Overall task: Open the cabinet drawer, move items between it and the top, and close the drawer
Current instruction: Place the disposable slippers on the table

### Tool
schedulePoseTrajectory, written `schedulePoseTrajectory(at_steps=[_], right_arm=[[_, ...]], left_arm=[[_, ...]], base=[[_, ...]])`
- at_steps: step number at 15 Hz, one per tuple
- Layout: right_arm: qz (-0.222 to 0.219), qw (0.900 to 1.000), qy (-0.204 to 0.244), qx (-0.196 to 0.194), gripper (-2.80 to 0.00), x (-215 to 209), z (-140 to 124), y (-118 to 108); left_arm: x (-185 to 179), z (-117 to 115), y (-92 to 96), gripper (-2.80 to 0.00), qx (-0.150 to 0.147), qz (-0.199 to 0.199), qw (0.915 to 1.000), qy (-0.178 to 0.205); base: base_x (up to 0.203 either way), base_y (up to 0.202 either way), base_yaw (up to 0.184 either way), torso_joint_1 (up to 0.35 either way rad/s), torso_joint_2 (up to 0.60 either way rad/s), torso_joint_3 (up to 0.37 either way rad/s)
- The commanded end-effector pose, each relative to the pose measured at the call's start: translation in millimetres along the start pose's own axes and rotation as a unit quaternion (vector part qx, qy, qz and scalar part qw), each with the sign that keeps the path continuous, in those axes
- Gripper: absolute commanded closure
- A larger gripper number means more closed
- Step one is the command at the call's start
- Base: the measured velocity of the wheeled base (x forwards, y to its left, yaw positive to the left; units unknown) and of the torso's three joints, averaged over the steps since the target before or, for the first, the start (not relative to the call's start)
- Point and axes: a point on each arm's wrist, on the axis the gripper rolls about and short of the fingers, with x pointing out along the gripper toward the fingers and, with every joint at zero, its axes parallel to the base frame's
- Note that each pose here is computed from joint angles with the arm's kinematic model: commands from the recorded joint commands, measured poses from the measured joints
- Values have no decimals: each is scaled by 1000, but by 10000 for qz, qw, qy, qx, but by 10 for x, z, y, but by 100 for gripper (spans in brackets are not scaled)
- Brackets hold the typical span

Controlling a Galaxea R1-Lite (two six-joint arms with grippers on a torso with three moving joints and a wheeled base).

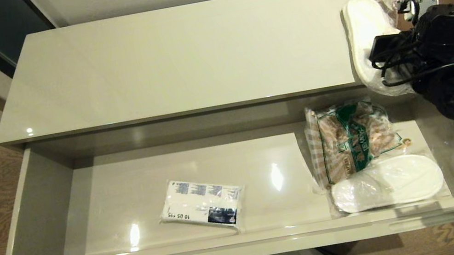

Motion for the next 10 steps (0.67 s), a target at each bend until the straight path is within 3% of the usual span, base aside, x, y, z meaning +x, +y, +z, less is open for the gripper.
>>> schedulePoseTrajectory(at_steps=[1,2,5,6,10], right_arm=[[44,10000,25,-69,0,47,-129,50],[58,9999,-35,-89,0,34,-110,41],[43,9936,-1110,-199,0,-296,311,-141],[4,9911,-1278,-365,0,-362,395,-177],[-84,9875,-1478,-532,0,-351,341,-170]], left_arm=[[1,1,0,0,6,5,10000,5],[1,1,0,0,6,5,10000,5],[1,1,0,0,6,5,10000,5],[1,1,0,0,6,5,10000,5],[1,1,0,0,6,5,10000,5]], base=[[0,0,0,0,0,0],[0,0,0,0,0,0],[0,0,0,0,0,0],[0,0,0,0,0,0],[0,0,0,0,0,0]])
